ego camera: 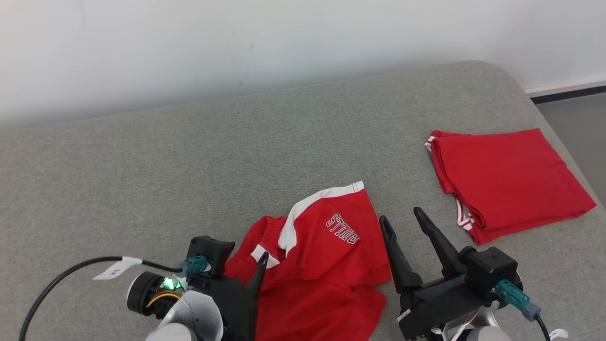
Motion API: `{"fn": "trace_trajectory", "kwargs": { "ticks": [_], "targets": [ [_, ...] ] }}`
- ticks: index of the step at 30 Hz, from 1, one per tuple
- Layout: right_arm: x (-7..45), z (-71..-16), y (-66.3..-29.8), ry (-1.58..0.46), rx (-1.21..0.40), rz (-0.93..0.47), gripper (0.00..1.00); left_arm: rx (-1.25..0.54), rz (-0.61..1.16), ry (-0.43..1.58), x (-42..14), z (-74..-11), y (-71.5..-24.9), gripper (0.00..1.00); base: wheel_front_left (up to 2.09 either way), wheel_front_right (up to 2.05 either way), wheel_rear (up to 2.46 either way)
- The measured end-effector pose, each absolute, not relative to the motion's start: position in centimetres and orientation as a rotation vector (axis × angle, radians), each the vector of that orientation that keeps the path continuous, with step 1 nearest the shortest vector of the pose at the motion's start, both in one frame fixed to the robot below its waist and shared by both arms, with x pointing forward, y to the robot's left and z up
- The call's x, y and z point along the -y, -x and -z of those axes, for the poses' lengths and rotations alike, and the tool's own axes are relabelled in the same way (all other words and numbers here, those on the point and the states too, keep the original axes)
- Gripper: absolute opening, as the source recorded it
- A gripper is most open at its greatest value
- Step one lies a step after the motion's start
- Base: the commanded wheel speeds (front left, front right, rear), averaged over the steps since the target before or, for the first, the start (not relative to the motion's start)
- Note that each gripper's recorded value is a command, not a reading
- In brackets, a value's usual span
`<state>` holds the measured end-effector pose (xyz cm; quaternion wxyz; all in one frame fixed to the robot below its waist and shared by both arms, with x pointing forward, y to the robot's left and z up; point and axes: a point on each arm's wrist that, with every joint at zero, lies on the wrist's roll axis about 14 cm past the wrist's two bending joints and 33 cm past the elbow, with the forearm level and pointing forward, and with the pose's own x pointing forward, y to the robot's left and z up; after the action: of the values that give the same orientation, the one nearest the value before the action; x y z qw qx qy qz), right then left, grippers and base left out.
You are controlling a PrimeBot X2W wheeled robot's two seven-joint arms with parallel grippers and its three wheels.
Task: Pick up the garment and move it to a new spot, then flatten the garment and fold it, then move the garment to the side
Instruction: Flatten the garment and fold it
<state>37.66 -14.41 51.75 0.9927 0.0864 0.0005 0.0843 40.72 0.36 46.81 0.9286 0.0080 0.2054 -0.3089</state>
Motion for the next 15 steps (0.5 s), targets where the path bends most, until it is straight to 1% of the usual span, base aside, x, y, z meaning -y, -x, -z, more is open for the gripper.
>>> {"fn": "trace_trajectory", "kwargs": {
  "ticks": [1, 2, 3, 5, 6, 7, 8, 15],
  "targets": [
    [14.6, -51.8, -37.6, -0.173, 0.001, -0.162, 1.00, -0.443, 0.638, -0.027, -0.2, -46.4, -40.7, 0.96, 0.00, 0.00, 0.00],
    [14.8, -51.8, -37.6, -0.172, 0.002, -0.156, 1.00, -0.454, 0.642, -0.033, -0.1, -46.3, -40.7, 0.81, 0.00, 0.00, 0.00],
    [15.0, -51.7, -37.5, -0.172, 0.001, -0.151, 1.00, -0.470, 0.645, -0.038, 0.0, -46.1, -40.7, 0.46, 0.00, 0.00, 0.00],
    [15.1, -51.7, -37.4, -0.171, 0.000, -0.146, 1.00, -0.508, 0.653, -0.055, 0.1, -45.4, -40.5, 0.32, 0.00, 0.00, 0.00],
    [15.2, -51.7, -37.4, -0.171, 0.001, -0.143, 1.00, -0.522, 0.655, -0.054, 0.2, -45.2, -40.4, 0.22, 0.00, 0.00, 0.00],
    [15.3, -51.7, -37.4, -0.172, 0.002, -0.142, 1.00, -0.534, 0.657, -0.058, 0.2, -45.1, -40.3, 0.05, 0.00, 0.00, 0.00],
    [15.3, -51.7, -37.3, -0.172, 0.002, -0.141, 1.00, -0.540, 0.658, -0.060, 0.2, -45.1, -40.3, 0.00, 0.00, 0.00, 0.00],
    [15.0, -51.8, -37.3, -0.173, 0.005, -0.150, 1.00, -0.609, 0.673, -0.067, 0.2, -44.3, -39.4, 0.00, 0.00, 0.00, 0.00]
  ]
}}
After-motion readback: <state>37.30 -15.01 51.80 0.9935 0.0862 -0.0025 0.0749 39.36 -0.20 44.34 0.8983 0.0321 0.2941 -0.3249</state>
